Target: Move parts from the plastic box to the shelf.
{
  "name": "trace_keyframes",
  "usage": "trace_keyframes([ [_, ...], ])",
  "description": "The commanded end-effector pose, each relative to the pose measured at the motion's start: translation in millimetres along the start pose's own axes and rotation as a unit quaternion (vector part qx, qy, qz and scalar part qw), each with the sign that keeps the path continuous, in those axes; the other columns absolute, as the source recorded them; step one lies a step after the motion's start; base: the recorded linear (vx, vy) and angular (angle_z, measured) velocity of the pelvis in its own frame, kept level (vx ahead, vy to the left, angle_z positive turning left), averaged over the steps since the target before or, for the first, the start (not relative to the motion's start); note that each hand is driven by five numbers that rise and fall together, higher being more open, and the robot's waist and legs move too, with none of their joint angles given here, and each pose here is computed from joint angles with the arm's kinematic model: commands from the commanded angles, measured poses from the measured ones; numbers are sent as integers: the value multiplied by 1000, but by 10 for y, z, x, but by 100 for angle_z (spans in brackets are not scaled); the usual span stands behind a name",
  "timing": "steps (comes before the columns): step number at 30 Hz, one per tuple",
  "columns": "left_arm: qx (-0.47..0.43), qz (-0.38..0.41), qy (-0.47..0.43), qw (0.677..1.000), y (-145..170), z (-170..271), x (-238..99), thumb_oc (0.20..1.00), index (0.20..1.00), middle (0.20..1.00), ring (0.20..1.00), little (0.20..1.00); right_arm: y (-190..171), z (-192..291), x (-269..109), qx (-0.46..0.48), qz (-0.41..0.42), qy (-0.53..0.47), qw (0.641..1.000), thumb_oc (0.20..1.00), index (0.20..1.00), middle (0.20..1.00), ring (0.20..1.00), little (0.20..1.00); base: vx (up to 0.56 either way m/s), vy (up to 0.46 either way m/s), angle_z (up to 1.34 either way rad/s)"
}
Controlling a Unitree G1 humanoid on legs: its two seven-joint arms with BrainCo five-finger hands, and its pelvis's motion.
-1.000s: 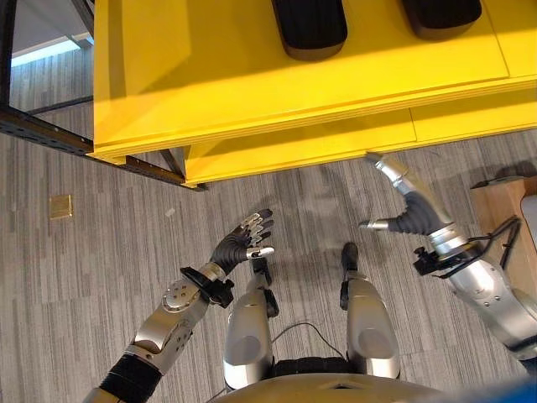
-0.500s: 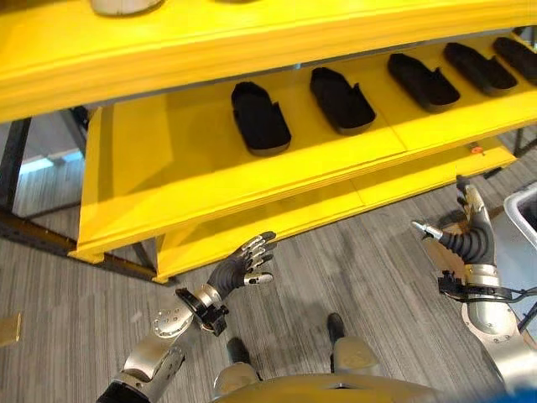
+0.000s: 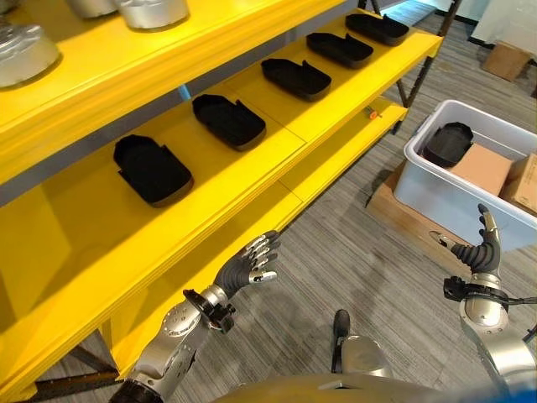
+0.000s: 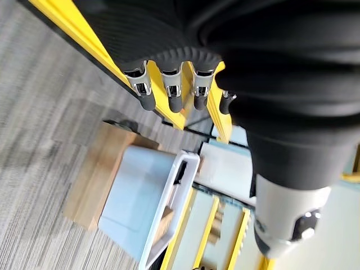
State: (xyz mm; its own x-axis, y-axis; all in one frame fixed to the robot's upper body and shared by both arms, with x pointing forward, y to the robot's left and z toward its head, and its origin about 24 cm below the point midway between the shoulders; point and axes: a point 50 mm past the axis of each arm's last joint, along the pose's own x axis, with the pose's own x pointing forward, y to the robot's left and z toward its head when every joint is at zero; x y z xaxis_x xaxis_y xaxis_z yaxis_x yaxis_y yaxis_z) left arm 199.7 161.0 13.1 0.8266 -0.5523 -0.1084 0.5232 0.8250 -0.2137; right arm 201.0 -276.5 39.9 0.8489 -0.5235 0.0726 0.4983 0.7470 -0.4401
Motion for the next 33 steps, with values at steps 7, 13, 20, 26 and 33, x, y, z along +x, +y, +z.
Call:
trace_keyframes([
  [7,21,-17,-87,996,-77,321,212,1000,1000,1000,1000,1000,-176,241,135,30,-48,-70,996,1000,1000,1000,1000,1000,148,-187,-30],
  [13,16,-13,-100,995,-118,368,325,1000,1000,1000,1000,1000,-155,265,113,35,-21,-80,996,1000,1000,1000,1000,1000,157,-186,-24],
  [20,16,23,-99,995,-103,371,373,1000,1000,1000,1000,1000,6,310,100,69,14,-93,993,1000,1000,1000,1000,1000,117,-14,-44],
  [26,26,48,-84,995,-17,282,236,1000,1000,1000,1000,1000,85,421,79,103,22,-89,990,1000,1000,1000,1000,1000,168,219,-53],
  [33,29,59,-80,995,84,214,175,1000,1000,1000,1000,1000,210,348,151,117,21,-55,991,1000,1000,1000,1000,1000,193,233,-96],
])
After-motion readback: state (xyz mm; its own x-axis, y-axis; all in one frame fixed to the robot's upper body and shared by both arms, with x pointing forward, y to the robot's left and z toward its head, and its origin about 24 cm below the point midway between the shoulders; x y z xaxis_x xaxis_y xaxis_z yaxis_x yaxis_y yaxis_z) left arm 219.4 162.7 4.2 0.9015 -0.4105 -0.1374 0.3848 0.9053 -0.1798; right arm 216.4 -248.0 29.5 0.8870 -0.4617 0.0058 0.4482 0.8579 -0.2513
